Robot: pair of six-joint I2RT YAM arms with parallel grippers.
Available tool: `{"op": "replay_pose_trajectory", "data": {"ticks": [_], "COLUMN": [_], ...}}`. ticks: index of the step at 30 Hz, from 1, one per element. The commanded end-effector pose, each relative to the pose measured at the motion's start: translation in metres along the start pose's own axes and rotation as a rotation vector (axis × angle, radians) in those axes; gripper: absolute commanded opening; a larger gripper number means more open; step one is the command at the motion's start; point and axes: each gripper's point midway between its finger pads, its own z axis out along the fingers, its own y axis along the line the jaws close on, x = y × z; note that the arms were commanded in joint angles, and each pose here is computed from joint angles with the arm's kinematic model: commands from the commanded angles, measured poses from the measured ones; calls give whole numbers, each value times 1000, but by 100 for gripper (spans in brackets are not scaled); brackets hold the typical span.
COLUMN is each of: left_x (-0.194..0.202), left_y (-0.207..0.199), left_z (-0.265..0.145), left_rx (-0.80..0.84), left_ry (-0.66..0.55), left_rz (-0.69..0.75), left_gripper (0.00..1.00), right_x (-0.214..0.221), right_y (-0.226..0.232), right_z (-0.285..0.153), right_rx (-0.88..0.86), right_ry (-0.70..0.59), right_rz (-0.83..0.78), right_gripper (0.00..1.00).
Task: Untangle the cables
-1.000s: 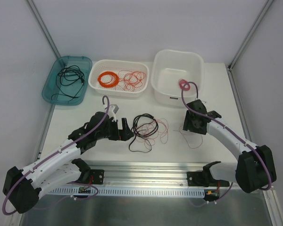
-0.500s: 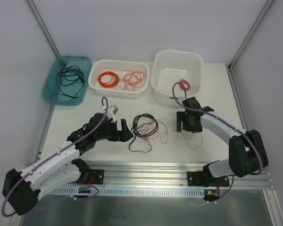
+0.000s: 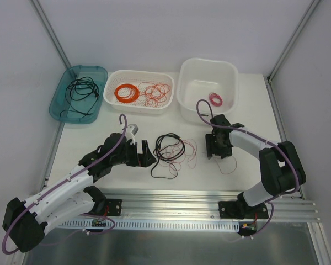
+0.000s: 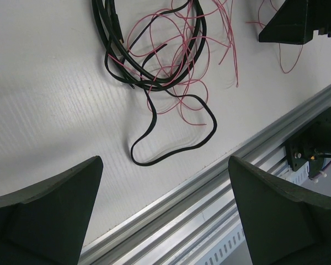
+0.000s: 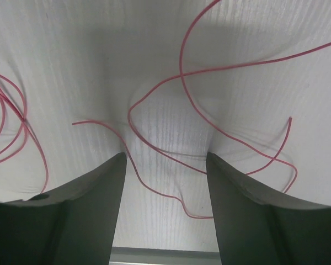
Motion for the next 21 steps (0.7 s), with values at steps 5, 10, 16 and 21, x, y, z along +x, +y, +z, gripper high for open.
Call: {"op": "replay_pose_trajectory", "data": {"ticks": [5,10,16,21], "left_x": [1,-1,-7,-24], "left_y": [-4,-4,-4,-7], "left_z": [1,0,1,1], "left_rx": [22,19,5,-14], "left_ry": [8,2,-11,-48], "left_rz": [17,17,25,65], "left_gripper": [99,99,99,99], "right_x": [24,37,41,40], "right_y": [4,8,19,25], "right_z": [5,1,-6,-12], "right_rx": [-19,-16,-45,-85], "right_ry": [95,120,104,79], "right_rz": [38,28,10,12], "right_gripper": [55,43,26,8]}}
